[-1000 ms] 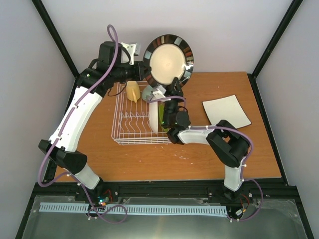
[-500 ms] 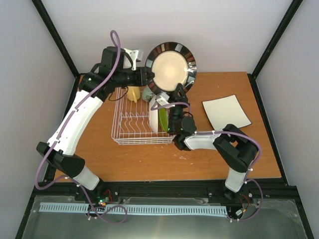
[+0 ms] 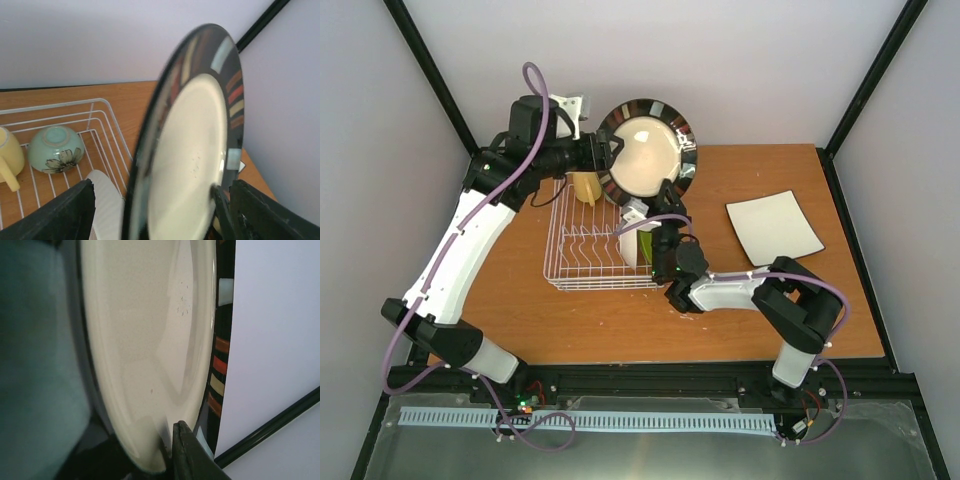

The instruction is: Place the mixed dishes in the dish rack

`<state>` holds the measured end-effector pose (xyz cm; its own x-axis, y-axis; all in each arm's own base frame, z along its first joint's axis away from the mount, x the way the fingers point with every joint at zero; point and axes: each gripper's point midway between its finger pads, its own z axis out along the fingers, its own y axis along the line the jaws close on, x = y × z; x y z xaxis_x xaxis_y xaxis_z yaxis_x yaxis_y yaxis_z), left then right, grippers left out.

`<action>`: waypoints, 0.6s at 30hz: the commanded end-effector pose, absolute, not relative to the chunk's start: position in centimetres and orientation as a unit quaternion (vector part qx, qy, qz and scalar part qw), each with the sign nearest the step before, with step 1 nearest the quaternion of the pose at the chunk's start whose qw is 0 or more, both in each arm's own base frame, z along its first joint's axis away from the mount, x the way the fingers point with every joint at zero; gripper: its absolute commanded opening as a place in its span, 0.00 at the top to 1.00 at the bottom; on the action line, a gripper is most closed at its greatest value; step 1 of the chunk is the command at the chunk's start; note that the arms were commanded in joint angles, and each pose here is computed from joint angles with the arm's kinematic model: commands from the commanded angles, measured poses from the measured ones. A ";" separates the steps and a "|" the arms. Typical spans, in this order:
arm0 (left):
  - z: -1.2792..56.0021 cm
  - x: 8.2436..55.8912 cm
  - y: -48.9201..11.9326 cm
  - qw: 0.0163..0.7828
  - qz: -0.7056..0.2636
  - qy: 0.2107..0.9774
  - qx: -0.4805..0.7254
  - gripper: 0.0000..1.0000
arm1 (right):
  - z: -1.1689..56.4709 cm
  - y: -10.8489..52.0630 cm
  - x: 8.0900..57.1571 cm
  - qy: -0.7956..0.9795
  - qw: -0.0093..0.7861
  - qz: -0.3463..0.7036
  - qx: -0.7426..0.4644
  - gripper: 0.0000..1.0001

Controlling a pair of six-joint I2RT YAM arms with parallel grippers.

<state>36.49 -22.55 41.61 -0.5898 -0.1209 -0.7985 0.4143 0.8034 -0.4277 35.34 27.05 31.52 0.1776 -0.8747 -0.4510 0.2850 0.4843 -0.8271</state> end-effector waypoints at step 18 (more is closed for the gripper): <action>48.4 38.7 -11.3 0.582 -0.204 0.787 -0.004 0.19 | 33.9 30.6 31.4 0.532 0.767 -0.206 -0.293 0.97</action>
